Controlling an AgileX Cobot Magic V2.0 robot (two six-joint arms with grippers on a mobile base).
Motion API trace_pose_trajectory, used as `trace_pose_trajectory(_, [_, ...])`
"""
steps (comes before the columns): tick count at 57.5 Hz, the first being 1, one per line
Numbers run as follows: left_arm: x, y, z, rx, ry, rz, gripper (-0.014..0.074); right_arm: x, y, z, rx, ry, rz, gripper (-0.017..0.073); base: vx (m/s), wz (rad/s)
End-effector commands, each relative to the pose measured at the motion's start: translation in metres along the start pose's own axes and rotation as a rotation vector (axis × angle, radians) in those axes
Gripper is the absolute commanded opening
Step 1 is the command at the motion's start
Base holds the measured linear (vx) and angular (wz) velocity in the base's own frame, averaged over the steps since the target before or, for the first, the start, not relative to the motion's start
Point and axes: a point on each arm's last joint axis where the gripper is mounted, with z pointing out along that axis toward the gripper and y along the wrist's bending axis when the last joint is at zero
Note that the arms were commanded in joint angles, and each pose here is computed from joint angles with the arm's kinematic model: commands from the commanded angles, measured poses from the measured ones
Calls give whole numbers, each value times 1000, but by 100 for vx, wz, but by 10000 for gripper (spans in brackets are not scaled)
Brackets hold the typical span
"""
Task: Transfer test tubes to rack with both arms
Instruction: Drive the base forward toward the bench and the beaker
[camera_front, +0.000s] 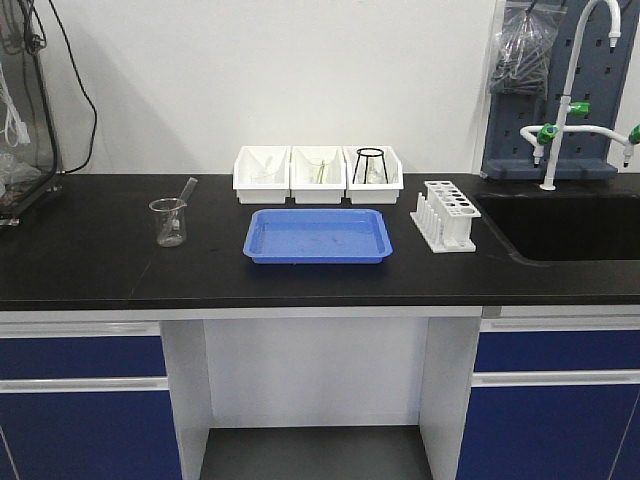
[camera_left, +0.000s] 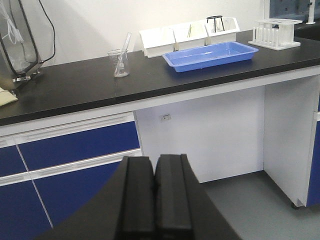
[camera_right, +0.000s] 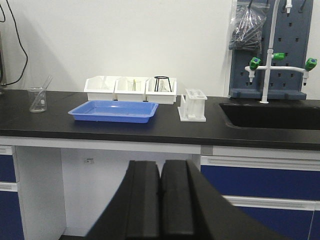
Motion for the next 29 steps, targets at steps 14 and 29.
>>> trace_pose_trajectory(14, [0, 1, 1, -11, -73, -11, -17, -4, -1, -1, 8, -82, -12, -8, 0, 0])
trace_pose_trajectory(29, [0, 1, 1, -11, -73, -11, -17, -4, -1, -1, 8, -82, -12, -8, 0, 0])
